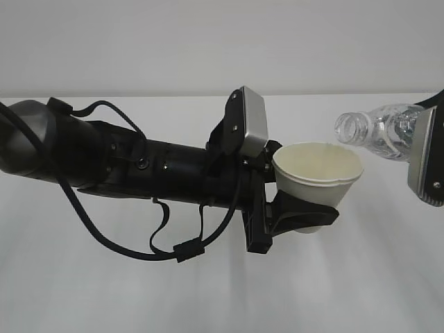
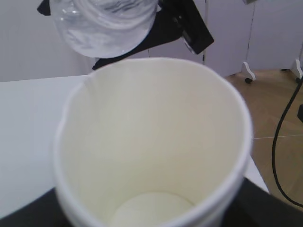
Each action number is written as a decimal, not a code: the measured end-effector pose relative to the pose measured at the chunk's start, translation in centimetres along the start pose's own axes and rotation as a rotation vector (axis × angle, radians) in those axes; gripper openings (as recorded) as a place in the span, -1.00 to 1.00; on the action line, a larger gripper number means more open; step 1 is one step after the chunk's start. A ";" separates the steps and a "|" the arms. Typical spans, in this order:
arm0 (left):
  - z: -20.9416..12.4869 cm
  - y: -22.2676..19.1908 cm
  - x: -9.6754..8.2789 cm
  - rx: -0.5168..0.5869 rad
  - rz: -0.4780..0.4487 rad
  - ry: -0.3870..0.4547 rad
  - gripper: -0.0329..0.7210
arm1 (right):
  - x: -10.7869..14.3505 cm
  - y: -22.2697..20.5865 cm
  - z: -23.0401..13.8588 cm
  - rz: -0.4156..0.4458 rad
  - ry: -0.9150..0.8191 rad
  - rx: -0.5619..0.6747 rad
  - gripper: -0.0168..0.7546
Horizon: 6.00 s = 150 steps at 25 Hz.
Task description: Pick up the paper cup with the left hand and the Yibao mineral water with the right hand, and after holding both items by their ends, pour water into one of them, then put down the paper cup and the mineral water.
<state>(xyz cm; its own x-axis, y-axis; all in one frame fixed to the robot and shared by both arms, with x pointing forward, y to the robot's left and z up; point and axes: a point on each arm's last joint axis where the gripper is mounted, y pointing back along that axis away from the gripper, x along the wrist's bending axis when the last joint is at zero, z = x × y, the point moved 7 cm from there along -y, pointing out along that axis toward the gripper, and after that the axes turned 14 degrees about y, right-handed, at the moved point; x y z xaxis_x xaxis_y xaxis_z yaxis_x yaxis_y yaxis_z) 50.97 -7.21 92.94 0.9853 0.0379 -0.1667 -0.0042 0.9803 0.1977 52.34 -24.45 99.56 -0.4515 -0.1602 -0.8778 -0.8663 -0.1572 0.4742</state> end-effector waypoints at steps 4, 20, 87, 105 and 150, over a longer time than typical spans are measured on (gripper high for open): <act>0.0 0.0 0.0 0.000 0.000 0.000 0.24 | 0.0 0.0 0.0 0.000 0.006 0.000 0.25; 0.0 0.0 0.0 0.000 0.000 0.000 0.24 | -0.8 0.1 -0.1 -0.020 0.041 0.002 0.25; 0.0 -1.1 -1.6 0.006 -0.038 -0.006 0.24 | -0.9 0.1 0.0 -0.026 0.179 -0.002 0.25; 0.0 -1.1 -1.6 0.004 -0.036 -0.004 0.24 | -0.9 0.1 0.0 -0.026 0.209 -0.002 0.25; -0.3 -1.1 -1.1 0.023 -0.006 0.003 0.24 | -0.9 0.1 0.1 -0.028 0.234 -0.005 0.25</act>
<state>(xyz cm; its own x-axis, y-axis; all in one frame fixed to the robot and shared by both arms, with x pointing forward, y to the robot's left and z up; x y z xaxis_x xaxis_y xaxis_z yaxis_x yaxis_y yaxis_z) 49.87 -8.29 92.60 0.9847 0.0330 -0.1712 0.0053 0.9758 0.2187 52.69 -24.25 100.38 -0.3649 -0.3768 -0.8514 -0.8764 -0.1696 0.4507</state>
